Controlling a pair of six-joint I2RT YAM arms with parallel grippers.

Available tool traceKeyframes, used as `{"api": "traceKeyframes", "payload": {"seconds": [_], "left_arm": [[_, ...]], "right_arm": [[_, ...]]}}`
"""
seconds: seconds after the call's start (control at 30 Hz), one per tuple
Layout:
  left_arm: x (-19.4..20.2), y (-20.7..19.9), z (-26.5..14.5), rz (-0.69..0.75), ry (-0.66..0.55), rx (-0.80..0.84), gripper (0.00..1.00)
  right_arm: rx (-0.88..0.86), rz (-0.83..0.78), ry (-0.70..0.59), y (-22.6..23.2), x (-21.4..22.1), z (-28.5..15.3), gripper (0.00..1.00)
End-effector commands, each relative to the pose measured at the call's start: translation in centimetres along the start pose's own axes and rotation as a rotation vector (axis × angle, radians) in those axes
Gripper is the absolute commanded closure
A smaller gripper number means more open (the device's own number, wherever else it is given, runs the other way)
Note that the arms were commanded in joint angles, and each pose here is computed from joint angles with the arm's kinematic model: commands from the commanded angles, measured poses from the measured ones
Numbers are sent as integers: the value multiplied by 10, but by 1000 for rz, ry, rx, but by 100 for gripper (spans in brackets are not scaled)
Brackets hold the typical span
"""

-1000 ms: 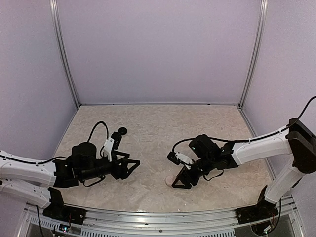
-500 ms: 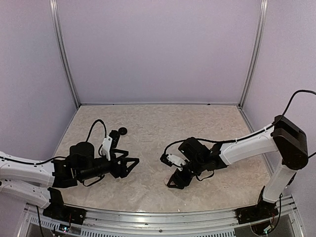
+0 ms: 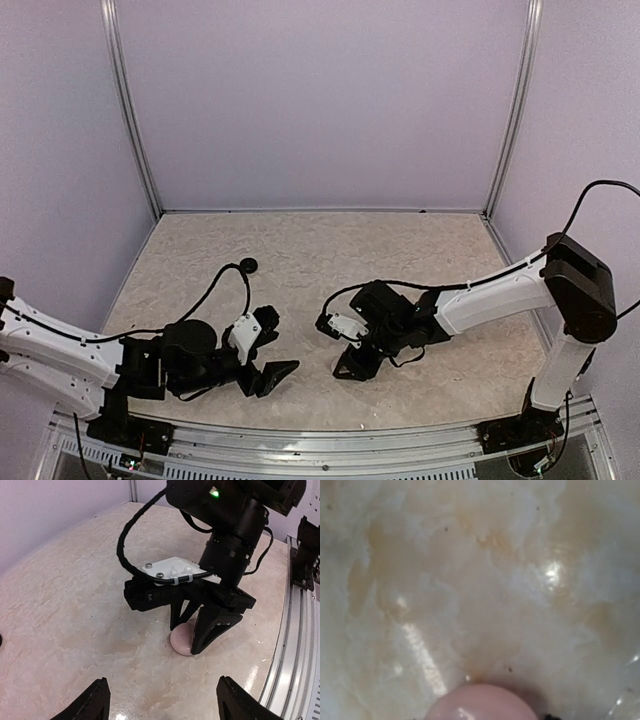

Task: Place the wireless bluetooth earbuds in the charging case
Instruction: Pick up the charging case from the center of the board, then pass from the right arm to the left

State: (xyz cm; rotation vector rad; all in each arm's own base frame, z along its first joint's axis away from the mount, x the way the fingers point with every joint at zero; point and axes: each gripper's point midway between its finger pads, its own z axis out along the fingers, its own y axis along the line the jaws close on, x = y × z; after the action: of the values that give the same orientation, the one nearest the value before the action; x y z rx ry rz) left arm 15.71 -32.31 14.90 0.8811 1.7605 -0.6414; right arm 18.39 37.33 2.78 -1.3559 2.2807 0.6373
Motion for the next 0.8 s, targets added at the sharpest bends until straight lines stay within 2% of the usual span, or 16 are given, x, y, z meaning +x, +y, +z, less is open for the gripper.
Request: {"api": "traceKeyframes", "payload": {"seconds": [0.0,0.13,0.47,0.77], "left_arm": [[1,-11,2,223,12,-26,27],[6,-21,2,370,23,2,26],[26,-46,31,631,60,4,25],[31,-55,52,756,45,21,27]], "right_arm": [[-43,-2,-9,11,-8,-16,61],[-109,16,-39,19,-17,-26,61],[-276,71,-134,35,-39,-52,61],[-372,74,-141,50,-42,-56,61]]}}
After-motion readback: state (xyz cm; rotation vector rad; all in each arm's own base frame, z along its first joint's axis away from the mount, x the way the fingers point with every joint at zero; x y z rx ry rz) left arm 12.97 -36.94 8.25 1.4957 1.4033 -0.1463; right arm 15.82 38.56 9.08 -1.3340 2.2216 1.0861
